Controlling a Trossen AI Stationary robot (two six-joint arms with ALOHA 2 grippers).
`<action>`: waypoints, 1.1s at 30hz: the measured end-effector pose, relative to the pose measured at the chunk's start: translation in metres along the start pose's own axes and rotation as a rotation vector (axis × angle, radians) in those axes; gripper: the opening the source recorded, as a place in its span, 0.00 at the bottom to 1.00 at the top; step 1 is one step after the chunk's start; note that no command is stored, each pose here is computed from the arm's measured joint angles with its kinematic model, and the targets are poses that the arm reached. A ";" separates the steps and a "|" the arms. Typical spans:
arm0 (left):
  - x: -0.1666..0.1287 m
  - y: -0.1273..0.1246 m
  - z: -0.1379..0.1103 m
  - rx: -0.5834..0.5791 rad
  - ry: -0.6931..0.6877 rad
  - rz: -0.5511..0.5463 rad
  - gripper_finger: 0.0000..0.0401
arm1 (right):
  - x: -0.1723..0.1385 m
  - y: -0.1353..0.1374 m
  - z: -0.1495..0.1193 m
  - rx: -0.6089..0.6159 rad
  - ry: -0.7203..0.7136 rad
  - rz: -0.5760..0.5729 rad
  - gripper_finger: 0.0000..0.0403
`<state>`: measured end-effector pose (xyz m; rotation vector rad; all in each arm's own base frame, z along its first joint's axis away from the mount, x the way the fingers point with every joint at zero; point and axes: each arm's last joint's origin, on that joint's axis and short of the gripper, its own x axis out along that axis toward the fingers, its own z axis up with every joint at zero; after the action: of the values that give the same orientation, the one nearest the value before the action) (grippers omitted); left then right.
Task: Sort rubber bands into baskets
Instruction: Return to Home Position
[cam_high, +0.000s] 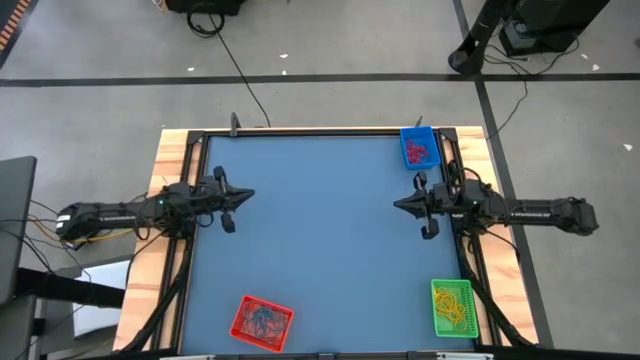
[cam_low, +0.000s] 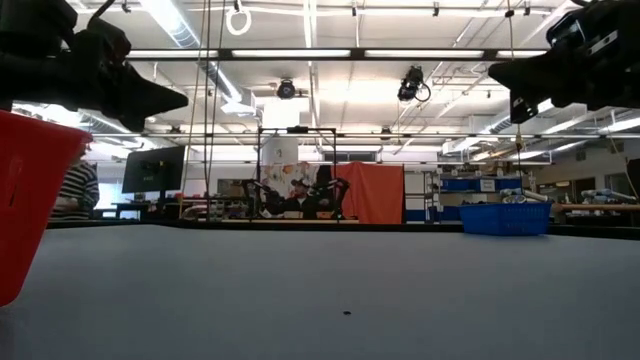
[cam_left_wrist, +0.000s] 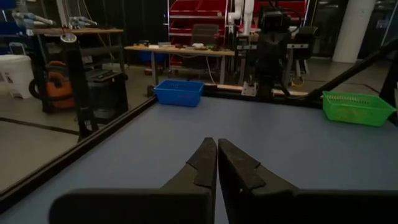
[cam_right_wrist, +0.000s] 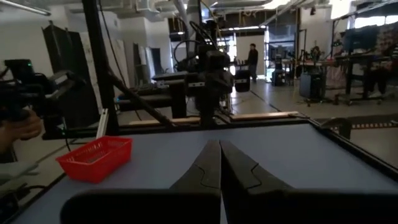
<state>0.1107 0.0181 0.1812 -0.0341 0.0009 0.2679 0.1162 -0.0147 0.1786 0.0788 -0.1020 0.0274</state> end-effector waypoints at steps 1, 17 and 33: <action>-0.001 0.000 0.000 -0.001 -0.002 0.000 0.05 | -0.001 0.000 0.000 0.003 -0.001 0.007 0.01; -0.017 0.002 -0.006 0.002 -0.043 -0.026 0.05 | -0.006 0.002 -0.006 0.063 0.077 0.114 0.01; -0.015 0.000 -0.012 -0.008 -0.044 -0.079 0.05 | -0.007 0.002 -0.008 0.060 0.102 0.173 0.01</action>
<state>0.0960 0.0139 0.1696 -0.0362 -0.0450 0.1895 0.1103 -0.0119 0.1705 0.1287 -0.0061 0.2069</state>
